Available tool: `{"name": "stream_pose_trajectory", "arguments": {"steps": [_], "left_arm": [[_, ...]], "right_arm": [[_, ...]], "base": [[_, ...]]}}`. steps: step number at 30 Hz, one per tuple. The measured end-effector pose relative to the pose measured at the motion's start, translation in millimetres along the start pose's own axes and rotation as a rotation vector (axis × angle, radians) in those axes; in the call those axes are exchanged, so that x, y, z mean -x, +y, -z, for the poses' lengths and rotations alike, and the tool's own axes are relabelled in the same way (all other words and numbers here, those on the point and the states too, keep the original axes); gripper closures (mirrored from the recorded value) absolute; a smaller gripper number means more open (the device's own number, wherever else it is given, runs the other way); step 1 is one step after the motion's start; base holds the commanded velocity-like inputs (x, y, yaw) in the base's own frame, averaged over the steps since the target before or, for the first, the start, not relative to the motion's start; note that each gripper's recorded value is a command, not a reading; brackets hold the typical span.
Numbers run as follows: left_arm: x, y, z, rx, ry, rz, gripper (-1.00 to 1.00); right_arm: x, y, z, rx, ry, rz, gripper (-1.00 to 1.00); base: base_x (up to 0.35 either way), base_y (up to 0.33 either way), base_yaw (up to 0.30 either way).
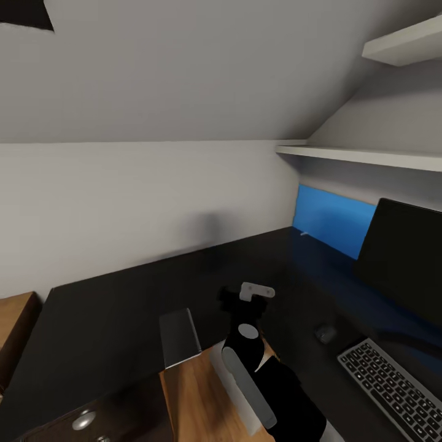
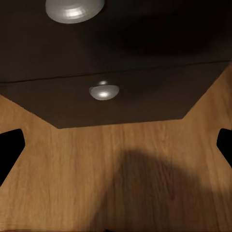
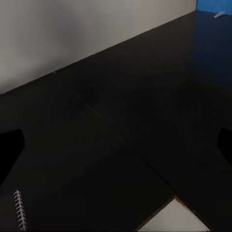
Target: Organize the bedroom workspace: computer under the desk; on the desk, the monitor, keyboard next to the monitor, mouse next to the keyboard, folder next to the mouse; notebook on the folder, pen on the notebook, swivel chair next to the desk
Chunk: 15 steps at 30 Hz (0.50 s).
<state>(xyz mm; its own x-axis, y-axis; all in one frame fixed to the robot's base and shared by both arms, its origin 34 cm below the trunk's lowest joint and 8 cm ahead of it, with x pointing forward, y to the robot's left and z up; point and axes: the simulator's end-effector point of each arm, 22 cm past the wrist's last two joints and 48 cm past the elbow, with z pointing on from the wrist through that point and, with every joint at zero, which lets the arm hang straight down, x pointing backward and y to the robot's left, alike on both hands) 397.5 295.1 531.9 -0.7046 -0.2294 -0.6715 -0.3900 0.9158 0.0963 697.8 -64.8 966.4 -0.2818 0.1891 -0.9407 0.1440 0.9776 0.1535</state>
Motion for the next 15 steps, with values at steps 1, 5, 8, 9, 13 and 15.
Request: {"name": "stream_pose_trajectory", "arguments": {"steps": [1, 5, 8, 9, 13, 15], "left_arm": [[0.0, 0.1, 0.0, 0.0, 0.0, 0.0, -1.0], [-0.1, 0.2, -0.1, 0.001, 0.0, 0.001, -1.0], [0.0, 0.6, -0.3, 0.002, 0.0, 0.001, -1.0], [0.0, 0.6, -0.3, 0.001, 0.0, 0.001, -1.0], [0.1, 0.9, -0.5, 0.001, 0.0, 0.001, -1.0], [0.1, 1.0, -0.6, 0.001, 0.0, 0.001, -1.0]], "right_arm": [[0.0, -0.2, -0.1, -0.001, 0.0, 0.0, -1.0], [-0.1, -0.4, -0.2, -0.002, 0.0, 0.001, -1.0], [-0.1, -0.4, -0.3, -0.002, 0.0, 0.001, -1.0], [-0.1, -0.4, -0.4, -0.002, 0.0, 0.001, -1.0], [-0.2, -0.5, -0.4, -0.002, 0.0, 0.001, -1.0], [-0.2, -0.5, -0.5, -0.002, 0.0, 0.001, -1.0]], "base": [[-0.061, 0.0, 0.275], [-0.123, 0.011, 0.276], [-0.189, 0.054, 0.277], [-0.216, 0.073, 0.277], [-0.25, 0.086, 0.277], [-0.289, 0.092, 0.275]]}}
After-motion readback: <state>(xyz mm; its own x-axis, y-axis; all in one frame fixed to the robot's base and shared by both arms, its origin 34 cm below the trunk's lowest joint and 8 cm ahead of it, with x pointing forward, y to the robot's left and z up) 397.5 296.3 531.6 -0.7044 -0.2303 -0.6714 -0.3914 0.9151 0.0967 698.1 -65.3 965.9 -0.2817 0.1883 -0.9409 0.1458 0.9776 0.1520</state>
